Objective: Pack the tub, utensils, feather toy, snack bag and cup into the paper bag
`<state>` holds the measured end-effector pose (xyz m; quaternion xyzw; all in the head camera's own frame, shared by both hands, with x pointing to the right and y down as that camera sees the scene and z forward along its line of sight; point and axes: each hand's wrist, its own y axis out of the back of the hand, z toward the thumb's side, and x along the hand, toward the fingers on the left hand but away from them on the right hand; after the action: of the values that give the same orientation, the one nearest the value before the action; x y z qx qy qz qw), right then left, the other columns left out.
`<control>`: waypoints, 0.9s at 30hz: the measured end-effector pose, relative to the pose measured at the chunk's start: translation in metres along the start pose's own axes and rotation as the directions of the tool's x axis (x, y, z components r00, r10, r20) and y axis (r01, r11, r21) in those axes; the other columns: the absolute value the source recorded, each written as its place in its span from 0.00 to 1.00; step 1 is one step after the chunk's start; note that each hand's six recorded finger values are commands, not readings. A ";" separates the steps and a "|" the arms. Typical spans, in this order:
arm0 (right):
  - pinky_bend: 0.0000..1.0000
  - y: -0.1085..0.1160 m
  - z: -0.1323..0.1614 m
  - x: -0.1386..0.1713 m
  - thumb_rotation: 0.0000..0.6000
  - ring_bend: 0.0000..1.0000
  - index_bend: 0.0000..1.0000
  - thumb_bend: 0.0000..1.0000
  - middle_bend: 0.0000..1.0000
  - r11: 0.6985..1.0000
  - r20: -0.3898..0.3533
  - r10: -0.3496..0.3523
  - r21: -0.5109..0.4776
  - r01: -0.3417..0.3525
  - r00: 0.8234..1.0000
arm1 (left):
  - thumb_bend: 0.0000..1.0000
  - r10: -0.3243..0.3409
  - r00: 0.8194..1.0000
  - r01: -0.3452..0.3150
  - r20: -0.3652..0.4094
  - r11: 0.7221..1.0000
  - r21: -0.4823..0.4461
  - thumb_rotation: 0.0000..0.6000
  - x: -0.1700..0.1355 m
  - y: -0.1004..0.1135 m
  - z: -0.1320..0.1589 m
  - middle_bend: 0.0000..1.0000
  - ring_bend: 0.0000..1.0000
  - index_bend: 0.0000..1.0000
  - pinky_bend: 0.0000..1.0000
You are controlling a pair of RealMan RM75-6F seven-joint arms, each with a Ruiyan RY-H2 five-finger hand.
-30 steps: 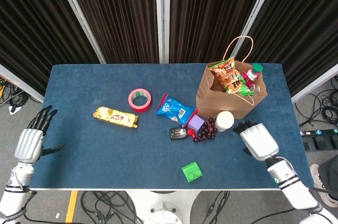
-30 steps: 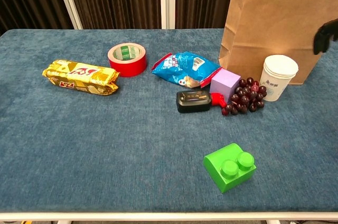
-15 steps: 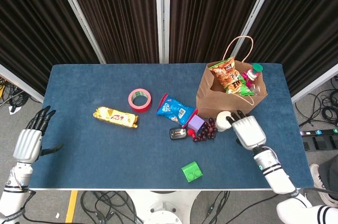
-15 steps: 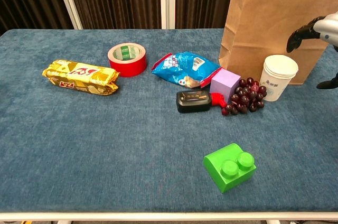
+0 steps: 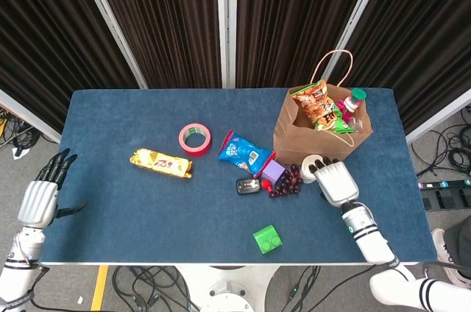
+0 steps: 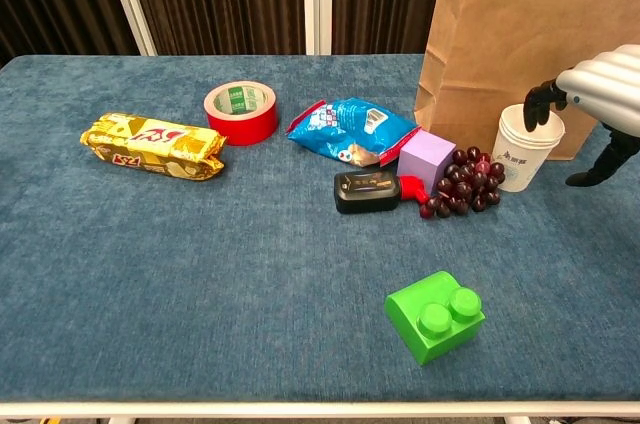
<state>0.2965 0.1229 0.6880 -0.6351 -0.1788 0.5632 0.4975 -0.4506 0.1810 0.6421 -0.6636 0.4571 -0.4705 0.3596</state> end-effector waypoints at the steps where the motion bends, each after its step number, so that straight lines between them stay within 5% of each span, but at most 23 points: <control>1: 0.54 -0.001 0.001 -0.001 1.00 0.32 0.48 0.00 0.41 1.000 0.002 0.000 0.003 0.000 1.000 | 0.08 0.000 1.000 0.000 0.000 1.000 0.000 1.00 0.000 0.000 0.000 0.09 0.03 0.11 0.20; 13: 0.55 -0.010 0.009 -0.019 1.00 0.36 0.57 0.02 0.47 0.999 0.012 -0.018 0.047 0.018 1.000 | 0.08 -0.001 1.000 0.001 -0.002 1.000 0.000 1.00 -0.001 0.000 -0.002 0.09 0.04 0.11 0.20; 27: 0.63 -0.018 0.014 -0.025 1.00 0.49 0.75 0.18 0.59 0.995 0.017 -0.051 0.091 0.049 0.999 | 0.08 -0.001 1.000 0.001 -0.006 1.000 -0.006 1.00 -0.001 0.000 -0.004 0.09 0.03 0.11 0.20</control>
<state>0.2823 0.1173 0.7183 -0.6019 -0.1738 0.5642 0.5378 -0.4547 0.1820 0.6433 -0.6636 0.4591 -0.4714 0.3559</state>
